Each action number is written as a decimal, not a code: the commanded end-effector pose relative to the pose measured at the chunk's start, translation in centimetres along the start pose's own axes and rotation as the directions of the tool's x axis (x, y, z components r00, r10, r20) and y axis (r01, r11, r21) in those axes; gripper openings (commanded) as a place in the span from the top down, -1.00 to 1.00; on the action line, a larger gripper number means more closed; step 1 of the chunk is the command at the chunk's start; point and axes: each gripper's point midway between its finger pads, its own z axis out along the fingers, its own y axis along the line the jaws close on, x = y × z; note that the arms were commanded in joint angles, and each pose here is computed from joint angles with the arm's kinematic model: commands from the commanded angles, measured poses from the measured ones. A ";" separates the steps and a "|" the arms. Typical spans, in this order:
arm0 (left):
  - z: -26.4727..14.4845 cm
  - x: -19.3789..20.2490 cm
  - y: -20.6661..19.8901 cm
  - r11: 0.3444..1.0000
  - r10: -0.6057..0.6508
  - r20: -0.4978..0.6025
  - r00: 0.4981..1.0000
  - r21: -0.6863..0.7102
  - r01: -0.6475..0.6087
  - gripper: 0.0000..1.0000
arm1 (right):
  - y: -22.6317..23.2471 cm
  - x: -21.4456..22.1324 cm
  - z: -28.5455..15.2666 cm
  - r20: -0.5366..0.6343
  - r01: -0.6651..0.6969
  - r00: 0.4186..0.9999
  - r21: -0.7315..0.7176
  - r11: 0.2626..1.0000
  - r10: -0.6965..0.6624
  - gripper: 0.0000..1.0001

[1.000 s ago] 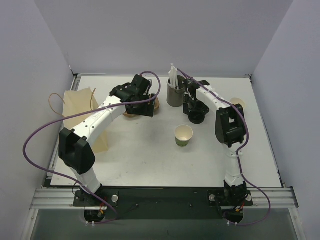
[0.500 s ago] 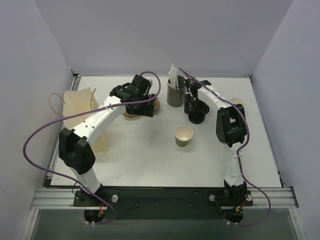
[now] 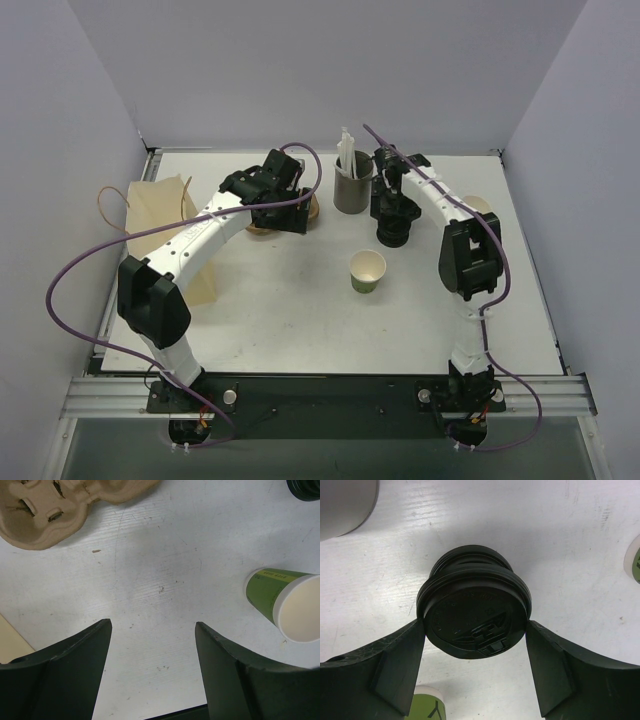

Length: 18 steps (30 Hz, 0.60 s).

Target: Pack the takeout coffee

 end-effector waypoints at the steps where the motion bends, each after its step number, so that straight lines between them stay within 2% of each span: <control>1: -0.8 -1.5 -0.5 1.000 -0.001 0.040 0.999 0.028 0.000 -0.56 | -1.1 -0.4 -2.4 0.017 -0.024 1.000 0.003 1.000 0.023 -0.38; 18: -1.5 -1.4 -0.5 0.999 -0.004 0.051 0.999 0.037 0.002 -0.56 | -1.2 -0.1 -4.2 -0.006 -0.049 0.999 -0.059 0.997 0.049 -0.39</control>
